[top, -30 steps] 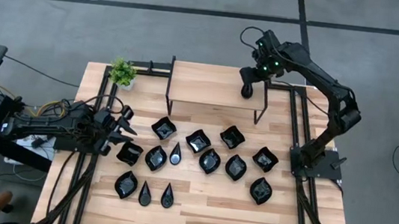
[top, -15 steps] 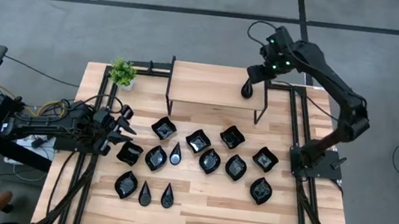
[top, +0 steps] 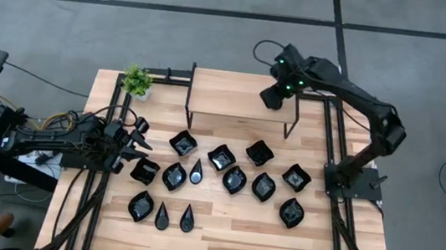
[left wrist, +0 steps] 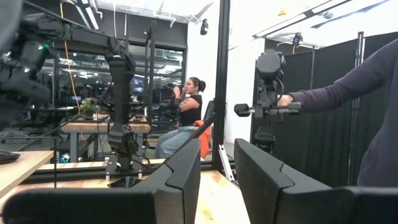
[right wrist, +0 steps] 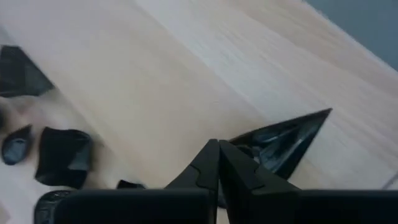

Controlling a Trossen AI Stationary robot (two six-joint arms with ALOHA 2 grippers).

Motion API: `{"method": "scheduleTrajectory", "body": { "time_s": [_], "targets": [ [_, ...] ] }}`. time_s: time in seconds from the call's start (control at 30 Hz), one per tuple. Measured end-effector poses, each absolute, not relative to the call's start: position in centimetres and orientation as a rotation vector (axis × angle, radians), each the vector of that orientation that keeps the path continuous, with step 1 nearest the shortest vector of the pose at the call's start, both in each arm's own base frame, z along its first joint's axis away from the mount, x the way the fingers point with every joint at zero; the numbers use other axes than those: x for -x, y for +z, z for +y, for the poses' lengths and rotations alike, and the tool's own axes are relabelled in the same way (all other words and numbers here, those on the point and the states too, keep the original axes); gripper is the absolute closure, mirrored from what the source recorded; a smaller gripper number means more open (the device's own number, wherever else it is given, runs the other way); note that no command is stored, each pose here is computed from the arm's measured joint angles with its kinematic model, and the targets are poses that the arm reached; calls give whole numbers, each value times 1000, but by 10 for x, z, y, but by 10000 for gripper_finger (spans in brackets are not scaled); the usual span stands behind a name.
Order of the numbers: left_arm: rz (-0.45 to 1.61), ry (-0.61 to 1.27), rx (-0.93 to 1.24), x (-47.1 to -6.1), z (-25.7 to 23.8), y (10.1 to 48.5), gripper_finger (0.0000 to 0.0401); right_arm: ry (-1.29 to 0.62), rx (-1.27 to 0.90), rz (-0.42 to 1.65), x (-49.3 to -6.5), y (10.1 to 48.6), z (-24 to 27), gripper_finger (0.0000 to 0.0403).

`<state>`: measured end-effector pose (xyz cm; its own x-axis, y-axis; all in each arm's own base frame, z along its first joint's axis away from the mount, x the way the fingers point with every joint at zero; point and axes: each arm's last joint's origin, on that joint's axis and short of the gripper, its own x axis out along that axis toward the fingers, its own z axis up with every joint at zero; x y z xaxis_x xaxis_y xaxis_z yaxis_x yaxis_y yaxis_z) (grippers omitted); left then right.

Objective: Pick & Place Mini shaped plates
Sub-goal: Stack the black plate on top of the black plate on the shelf

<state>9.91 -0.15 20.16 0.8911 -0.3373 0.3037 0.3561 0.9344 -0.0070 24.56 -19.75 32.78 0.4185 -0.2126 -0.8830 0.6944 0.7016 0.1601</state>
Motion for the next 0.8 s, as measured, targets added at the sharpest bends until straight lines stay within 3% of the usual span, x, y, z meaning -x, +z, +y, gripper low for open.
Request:
{"method": "scheduleTrajectory", "body": {
  "time_s": [0.33, 0.8],
  "targets": [
    [-304, -360, 63, -99, -1, 202, 302, -605, -595, 1072, -258, 301, -211, 397],
    [-304, -360, 63, -99, -2, 202, 302, -623, -556, 892, -222, 359, -179, 402]
  ]
}}
